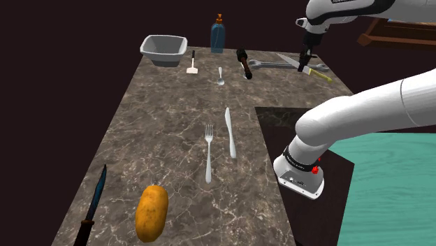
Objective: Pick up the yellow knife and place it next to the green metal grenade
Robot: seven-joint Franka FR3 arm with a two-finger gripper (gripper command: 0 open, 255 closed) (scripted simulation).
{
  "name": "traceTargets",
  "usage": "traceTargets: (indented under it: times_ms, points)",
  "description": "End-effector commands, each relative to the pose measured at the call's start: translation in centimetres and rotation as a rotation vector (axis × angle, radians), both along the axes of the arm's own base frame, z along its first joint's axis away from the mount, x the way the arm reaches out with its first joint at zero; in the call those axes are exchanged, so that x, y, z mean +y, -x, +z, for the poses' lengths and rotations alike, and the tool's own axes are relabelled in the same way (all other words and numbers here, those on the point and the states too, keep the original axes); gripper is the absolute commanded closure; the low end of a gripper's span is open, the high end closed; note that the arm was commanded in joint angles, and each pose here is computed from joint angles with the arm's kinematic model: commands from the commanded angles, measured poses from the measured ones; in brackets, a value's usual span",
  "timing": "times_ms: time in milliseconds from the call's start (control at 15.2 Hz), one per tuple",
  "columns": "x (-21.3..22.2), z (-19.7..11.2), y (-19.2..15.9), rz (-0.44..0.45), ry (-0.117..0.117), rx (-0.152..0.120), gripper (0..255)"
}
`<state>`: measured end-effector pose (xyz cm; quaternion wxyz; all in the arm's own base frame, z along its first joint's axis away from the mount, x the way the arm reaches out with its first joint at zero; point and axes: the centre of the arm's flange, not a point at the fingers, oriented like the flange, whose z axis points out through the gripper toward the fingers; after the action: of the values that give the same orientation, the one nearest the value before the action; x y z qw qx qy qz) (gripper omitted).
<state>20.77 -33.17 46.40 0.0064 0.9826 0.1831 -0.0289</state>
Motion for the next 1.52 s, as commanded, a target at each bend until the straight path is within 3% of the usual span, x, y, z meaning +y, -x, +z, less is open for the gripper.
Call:
traceTargets:
  times_ms: [0,1452]
  points:
    - [-1.4,0.2,1.5,0.001,0.0,0.001,255]
    - [-1.4,-11.4,1.5,0.001,0.0,0.001,255]
